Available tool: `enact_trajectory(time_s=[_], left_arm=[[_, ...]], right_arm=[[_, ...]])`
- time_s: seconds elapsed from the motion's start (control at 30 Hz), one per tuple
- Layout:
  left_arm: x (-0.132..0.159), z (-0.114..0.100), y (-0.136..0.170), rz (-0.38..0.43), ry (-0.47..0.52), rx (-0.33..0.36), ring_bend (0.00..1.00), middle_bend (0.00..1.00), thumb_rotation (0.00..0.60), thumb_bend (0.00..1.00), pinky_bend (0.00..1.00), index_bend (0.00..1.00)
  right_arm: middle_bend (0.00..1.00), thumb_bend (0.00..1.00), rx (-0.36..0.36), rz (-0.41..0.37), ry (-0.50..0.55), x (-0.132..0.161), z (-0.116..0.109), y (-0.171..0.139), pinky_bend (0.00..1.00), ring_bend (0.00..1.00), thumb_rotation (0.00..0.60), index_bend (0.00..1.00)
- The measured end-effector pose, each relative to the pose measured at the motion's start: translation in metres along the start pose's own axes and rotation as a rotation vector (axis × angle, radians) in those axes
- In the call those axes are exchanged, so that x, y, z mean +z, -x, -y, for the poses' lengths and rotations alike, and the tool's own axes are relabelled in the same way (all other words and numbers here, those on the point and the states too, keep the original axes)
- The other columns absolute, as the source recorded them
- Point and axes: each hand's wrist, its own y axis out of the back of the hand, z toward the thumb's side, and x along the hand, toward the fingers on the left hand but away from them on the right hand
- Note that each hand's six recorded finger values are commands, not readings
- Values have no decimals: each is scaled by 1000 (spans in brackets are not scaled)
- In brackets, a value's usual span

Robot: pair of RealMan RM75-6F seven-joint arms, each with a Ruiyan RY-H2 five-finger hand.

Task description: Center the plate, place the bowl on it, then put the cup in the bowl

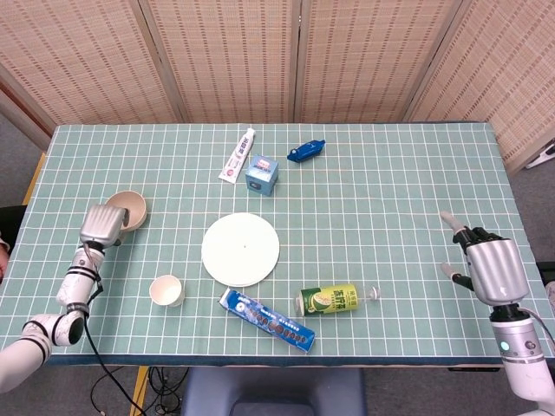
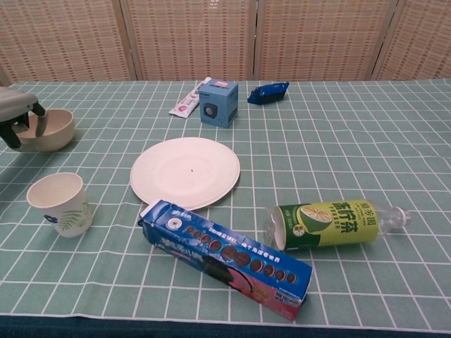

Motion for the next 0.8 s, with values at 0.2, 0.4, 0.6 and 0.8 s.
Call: enact_trajectory(time_s=[0.2, 0.4, 0.6, 0.8], left_arm=[[1, 3, -4, -9, -2, -5, 901, 953, 600, 320, 991, 592], [2, 4, -6, -9, 4, -3, 904, 958, 600, 377, 994, 634], [4, 3, -5, 3, 12, 4, 904, 959, 600, 400, 993, 648], [11, -4, 0, 41, 8, 21, 904, 959, 600, 401, 994, 648]], right_arm=[[495, 13, 2, 6, 0, -2, 0, 0, 698, 471, 600, 195], [496, 13, 12, 15, -5, -4, 3, -1, 698, 472, 600, 204], [496, 12, 41, 22, -24, -7, 10, -6, 685, 472, 600, 205], [470, 13, 71, 40, -26, -12, 18, -16, 607, 440, 600, 205]])
